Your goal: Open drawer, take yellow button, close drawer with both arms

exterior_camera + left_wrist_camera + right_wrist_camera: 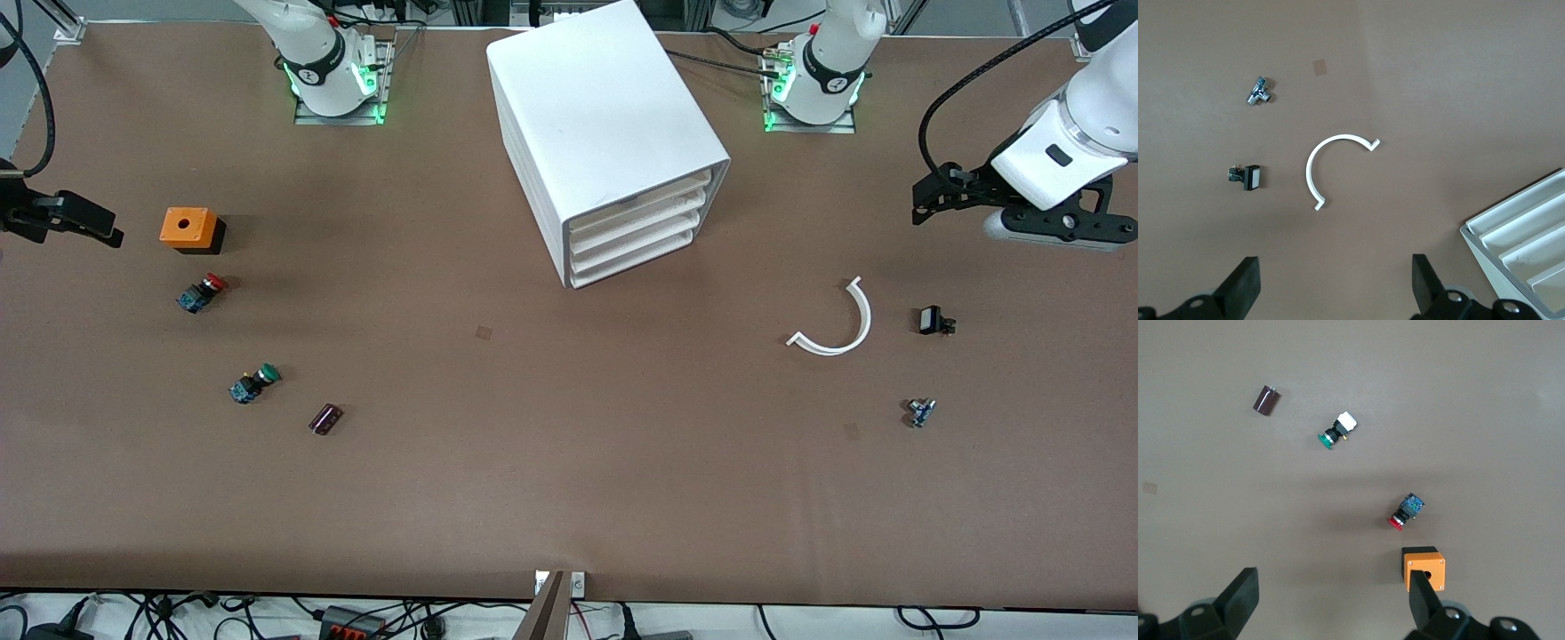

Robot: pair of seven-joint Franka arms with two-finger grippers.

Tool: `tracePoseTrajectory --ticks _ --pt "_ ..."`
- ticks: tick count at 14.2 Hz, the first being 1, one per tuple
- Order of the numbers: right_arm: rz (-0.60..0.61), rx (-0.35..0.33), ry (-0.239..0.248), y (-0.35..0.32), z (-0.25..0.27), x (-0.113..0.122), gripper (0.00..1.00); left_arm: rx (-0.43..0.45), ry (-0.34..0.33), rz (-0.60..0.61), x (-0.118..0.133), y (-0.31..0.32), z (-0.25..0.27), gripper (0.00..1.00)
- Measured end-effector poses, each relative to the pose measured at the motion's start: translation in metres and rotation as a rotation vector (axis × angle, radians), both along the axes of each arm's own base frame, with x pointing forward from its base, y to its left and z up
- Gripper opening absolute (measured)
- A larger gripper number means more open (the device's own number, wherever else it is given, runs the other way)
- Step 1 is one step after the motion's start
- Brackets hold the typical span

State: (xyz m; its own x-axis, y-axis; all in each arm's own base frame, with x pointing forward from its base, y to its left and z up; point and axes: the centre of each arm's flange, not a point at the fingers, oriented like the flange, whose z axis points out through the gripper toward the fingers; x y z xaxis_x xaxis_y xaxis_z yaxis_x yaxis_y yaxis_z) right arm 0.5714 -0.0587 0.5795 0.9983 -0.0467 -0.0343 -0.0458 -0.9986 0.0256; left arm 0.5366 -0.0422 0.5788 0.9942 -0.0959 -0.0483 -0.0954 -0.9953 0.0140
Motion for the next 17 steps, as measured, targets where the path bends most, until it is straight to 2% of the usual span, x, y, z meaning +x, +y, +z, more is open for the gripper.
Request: tracePoseTrajectory --ticks 14,17 --pt "0.005 0.002 0.009 0.002 -0.003 0.000 1.00 0.000 0.002 -0.001 0.000 0.000 0.000 1.00" --pt "0.040 0.036 0.023 0.028 -0.013 0.006 1.00 0.002 0.026 -0.004 -0.003 -0.002 -0.001 1.00"
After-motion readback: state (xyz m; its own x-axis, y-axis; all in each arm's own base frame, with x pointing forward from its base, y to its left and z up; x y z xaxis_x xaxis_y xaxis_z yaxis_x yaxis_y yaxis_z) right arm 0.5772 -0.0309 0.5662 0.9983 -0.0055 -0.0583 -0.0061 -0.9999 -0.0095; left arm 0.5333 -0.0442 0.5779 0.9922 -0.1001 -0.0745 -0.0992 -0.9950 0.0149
